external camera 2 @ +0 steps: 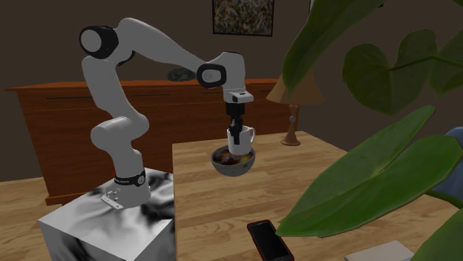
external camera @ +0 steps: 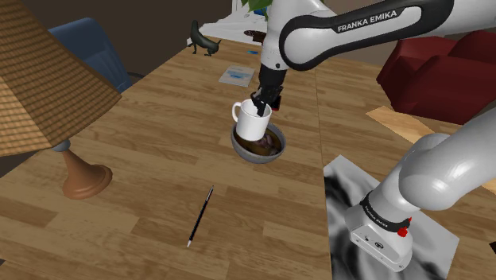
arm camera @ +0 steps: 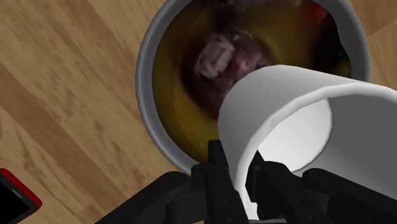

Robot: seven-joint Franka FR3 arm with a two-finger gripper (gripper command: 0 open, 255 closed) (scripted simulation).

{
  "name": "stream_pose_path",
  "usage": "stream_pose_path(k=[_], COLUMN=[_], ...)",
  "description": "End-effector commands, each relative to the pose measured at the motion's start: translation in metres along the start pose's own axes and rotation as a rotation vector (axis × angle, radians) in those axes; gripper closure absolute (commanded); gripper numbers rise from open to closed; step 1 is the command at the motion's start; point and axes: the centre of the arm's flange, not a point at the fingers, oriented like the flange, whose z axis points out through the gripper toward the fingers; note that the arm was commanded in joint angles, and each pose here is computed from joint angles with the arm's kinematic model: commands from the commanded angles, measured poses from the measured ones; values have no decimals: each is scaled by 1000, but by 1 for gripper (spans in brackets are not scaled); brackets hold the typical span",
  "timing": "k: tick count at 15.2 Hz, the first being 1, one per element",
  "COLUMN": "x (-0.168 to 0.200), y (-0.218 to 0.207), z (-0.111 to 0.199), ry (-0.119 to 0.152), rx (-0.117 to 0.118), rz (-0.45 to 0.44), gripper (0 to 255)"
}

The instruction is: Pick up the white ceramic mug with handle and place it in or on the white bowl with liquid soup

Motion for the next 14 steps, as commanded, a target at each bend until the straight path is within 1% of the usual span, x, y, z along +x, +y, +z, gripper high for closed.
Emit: stream_pose_path(k=[1, 5, 6, 11, 14], x=[0, 0, 0, 0, 0], y=[1, 1, 1, 1, 1], z=[3, 3, 2, 3, -37], ry=[-4, -4, -4, -4, -4], rx=[-2, -2, -2, -2, -2], rz=[0, 0, 0, 0, 0], gripper=[255, 255, 0, 0, 0])
